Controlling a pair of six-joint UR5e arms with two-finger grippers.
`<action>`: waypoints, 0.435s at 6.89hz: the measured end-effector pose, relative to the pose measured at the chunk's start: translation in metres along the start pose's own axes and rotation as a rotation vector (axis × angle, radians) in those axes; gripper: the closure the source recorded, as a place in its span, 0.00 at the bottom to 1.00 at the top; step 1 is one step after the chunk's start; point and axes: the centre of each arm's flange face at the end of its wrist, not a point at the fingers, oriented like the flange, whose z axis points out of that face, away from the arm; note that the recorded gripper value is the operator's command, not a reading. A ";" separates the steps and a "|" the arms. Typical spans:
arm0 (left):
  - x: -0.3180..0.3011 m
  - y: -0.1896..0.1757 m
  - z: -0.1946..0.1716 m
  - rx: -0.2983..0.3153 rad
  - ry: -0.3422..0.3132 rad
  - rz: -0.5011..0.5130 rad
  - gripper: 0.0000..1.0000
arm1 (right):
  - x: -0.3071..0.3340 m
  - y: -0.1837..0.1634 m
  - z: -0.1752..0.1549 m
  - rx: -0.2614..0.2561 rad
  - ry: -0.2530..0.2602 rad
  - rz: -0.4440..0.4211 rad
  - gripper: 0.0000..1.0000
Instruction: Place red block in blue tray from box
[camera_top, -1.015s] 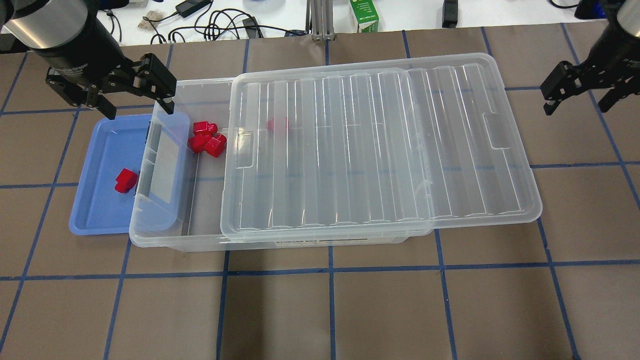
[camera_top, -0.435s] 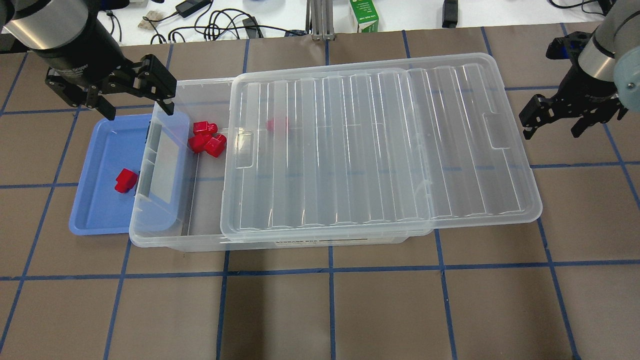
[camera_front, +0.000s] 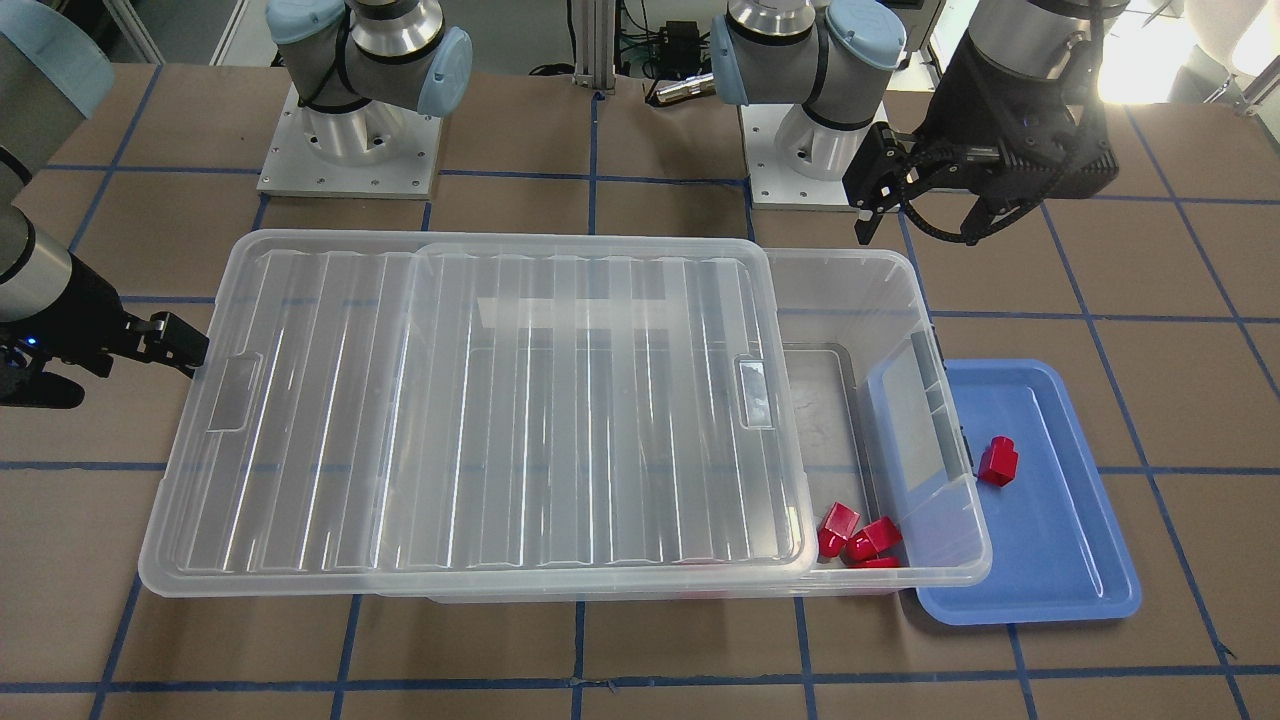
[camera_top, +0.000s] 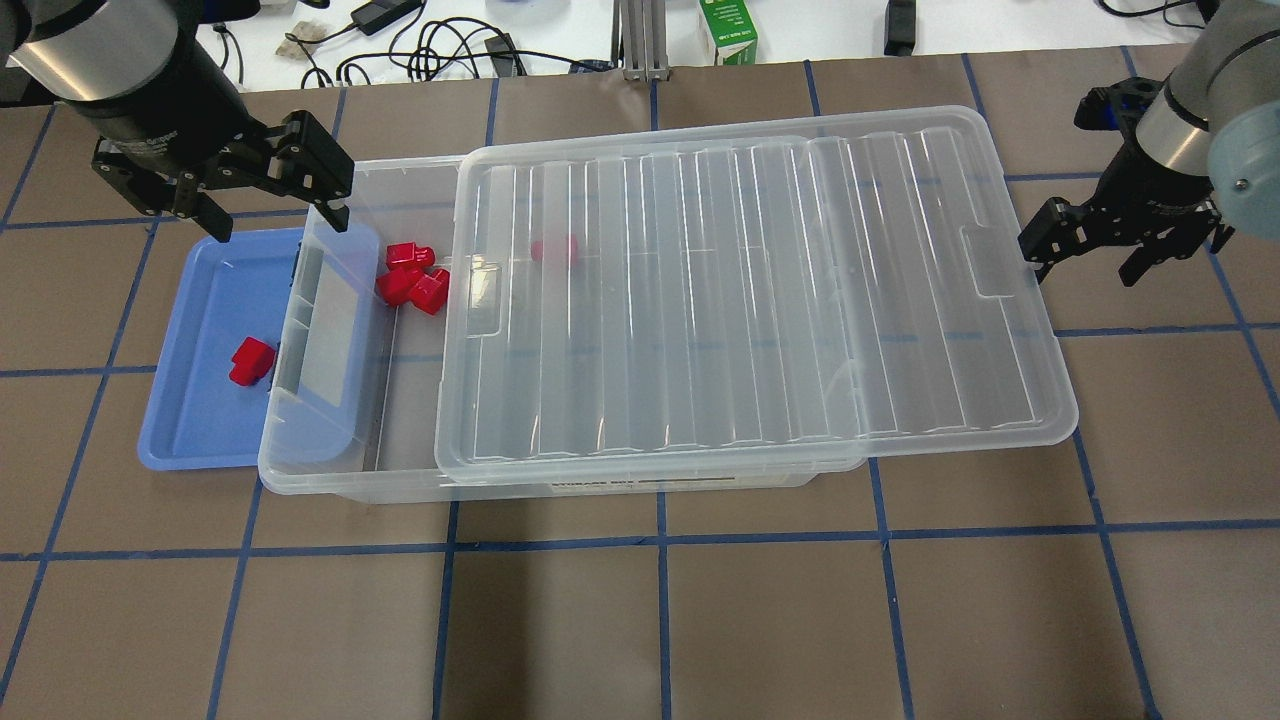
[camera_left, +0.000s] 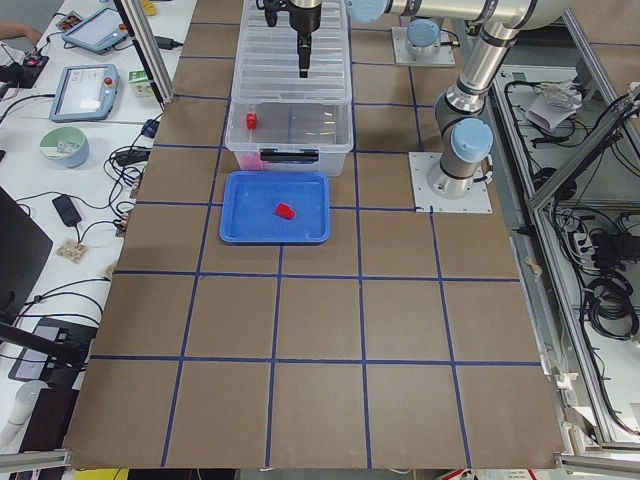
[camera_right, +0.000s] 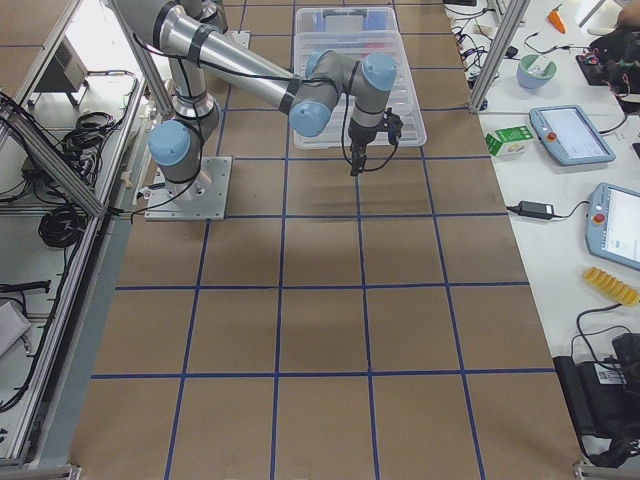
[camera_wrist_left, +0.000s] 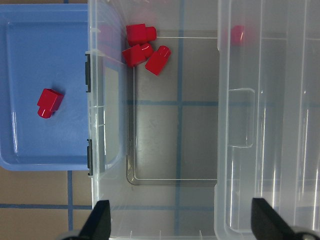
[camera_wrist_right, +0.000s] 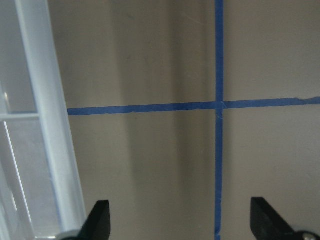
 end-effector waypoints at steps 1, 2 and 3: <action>0.000 0.000 0.000 0.001 0.000 0.000 0.00 | -0.016 -0.001 0.001 0.006 -0.025 -0.003 0.01; 0.000 0.000 0.000 0.002 -0.001 0.000 0.00 | -0.037 -0.001 0.001 0.012 -0.033 -0.016 0.02; 0.000 0.000 0.001 0.001 -0.001 0.000 0.00 | -0.059 -0.001 0.000 0.019 -0.032 -0.024 0.02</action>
